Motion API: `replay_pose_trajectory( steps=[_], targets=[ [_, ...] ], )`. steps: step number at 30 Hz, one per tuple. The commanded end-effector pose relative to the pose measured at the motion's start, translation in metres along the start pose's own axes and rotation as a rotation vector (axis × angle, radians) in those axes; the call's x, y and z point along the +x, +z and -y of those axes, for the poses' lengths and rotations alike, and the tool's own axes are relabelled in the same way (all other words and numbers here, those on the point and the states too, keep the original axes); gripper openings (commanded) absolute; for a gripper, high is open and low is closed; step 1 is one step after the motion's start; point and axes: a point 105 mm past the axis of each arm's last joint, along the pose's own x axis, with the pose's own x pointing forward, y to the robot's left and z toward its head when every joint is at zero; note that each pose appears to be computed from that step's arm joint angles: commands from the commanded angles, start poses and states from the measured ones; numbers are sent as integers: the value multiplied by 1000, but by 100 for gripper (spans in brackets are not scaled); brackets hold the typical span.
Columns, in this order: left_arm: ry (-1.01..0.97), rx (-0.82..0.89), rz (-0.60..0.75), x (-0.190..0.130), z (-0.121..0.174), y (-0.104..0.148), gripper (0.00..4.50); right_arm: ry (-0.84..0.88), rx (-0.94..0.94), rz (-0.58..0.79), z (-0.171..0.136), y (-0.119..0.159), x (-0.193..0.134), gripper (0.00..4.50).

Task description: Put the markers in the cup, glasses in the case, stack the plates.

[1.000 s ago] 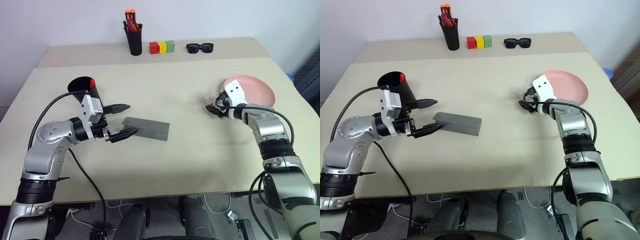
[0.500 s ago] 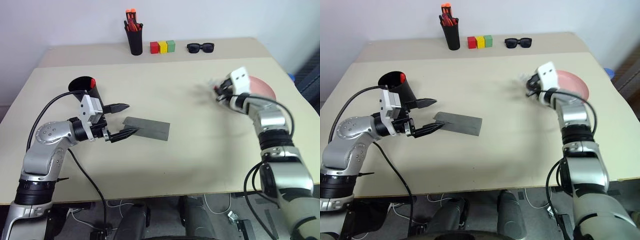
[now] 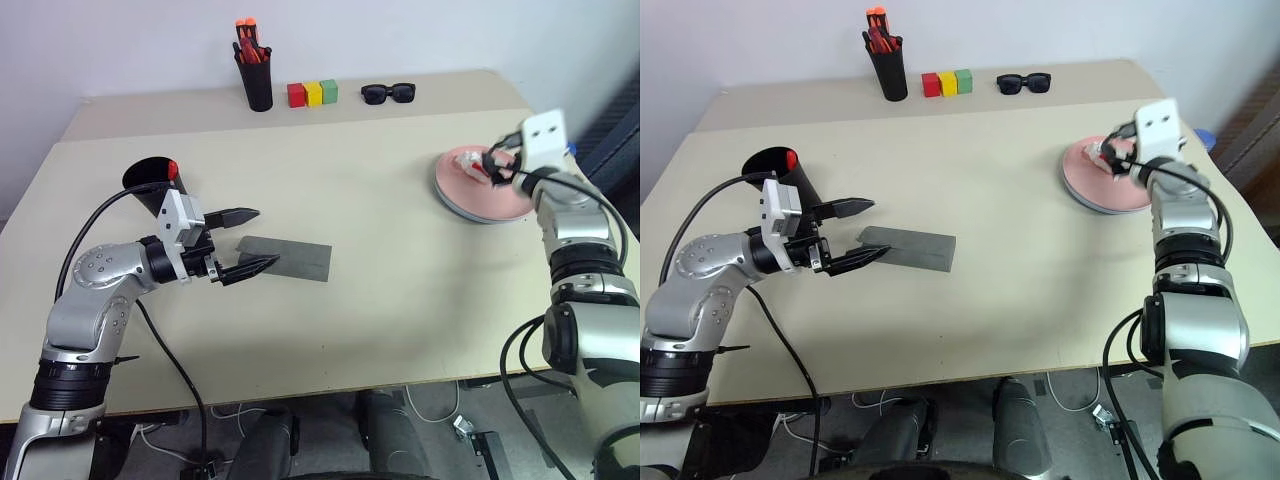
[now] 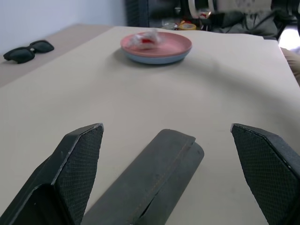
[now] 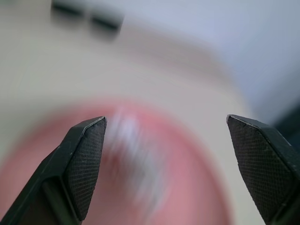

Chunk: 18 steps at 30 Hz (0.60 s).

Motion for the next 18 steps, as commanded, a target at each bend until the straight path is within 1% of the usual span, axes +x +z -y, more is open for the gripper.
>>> replay_pose_trajectory(
  steps=[1,2,3,4,5,6,7,8,9,12,15,17,18],
  targets=[
    [52,44,35,-11,-3,12,450,361,121,180,-63,36,-9,431],
    [63,40,32,-16,-3,10,450,510,129,195,-89,37,-23,431],
    [68,38,29,-17,-2,9,450,607,133,201,-104,36,-35,431],
    [73,23,23,-23,1,7,450,764,130,200,-129,35,-58,431],
    [75,13,19,-25,3,6,450,876,132,194,-144,33,-77,431],
    [83,1,15,-31,5,5,450,1031,181,166,-159,32,-104,431],
    [88,-6,14,-32,7,5,450,1141,220,139,-166,30,-124,431],
    [97,-16,12,-37,8,4,450,1205,204,119,-172,28,-139,431],
    [108,-25,8,-41,9,3,450,1231,185,111,-174,26,-149,431],
    [136,-39,-7,-54,15,-3,450,1263,149,70,-175,20,-164,431],
    [141,-42,-14,-57,19,-8,450,1249,130,61,-169,20,-163,431],
    [148,-20,-32,-62,24,-17,450,1237,106,57,-166,19,-166,431],
    [145,-42,-36,-65,27,-21,450,1229,85,41,-164,15,-167,431]
  ],
)
